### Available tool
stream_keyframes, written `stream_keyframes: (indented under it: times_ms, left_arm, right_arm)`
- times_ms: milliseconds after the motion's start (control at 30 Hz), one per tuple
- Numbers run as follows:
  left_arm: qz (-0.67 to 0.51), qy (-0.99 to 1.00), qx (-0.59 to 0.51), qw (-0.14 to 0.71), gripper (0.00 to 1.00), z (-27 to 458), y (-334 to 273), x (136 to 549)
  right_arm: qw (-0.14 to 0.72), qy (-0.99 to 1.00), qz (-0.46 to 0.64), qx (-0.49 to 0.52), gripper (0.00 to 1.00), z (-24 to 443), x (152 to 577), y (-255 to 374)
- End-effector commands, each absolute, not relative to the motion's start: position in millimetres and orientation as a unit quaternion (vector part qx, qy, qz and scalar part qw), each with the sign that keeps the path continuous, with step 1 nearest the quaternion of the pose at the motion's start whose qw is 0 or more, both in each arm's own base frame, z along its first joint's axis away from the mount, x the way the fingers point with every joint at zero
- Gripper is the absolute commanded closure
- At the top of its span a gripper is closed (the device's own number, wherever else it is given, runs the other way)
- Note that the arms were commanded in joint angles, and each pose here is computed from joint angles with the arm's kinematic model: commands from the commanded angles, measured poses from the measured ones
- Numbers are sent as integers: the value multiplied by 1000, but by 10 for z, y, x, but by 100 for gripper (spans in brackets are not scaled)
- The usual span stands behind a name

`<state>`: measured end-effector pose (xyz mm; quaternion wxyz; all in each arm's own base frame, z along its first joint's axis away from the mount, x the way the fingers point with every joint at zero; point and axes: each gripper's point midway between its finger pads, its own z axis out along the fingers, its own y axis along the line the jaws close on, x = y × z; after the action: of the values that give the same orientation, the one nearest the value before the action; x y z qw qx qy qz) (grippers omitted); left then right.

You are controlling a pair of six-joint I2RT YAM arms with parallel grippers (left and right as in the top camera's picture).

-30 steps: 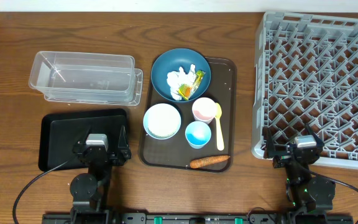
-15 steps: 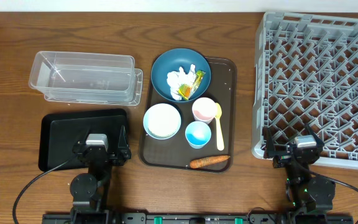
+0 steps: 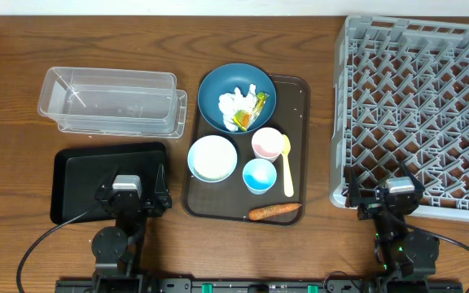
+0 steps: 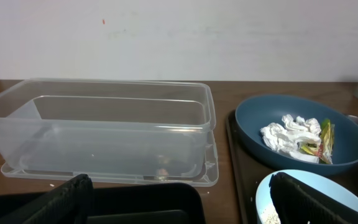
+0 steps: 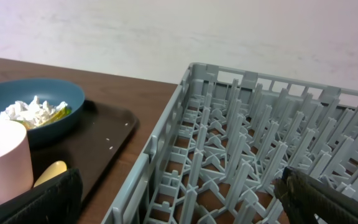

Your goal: Sort waste into correct bins and load items into the dishwasher rack

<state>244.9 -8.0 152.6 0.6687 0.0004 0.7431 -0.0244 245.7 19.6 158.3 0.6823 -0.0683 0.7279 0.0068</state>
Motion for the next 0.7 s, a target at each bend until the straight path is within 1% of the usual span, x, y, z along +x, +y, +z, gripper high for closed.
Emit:
stream_keyframes:
  times_ms: [0,200,367,500,667]
  left_arm:
    - [-31,757,10,652,7,1383,-123,2439]
    - [-33,759,11,650,7,1373,-128,2439]
    - [-41,765,1,643,7,1331,-129,2443]
    - [-78,772,-70,626,7,1313,-74,2447]
    - [-80,783,-78,611,7,1475,-71,2488]
  right_arm:
    - [683,726,7,-78,1,1582,2452,226]
    - [684,725,13,-79,1,1591,2450,241]
    - [686,725,40,-48,1,1610,2452,239]
    - [684,726,64,-23,1,1620,2451,237]
    - [699,715,36,3,1,1791,2444,102]
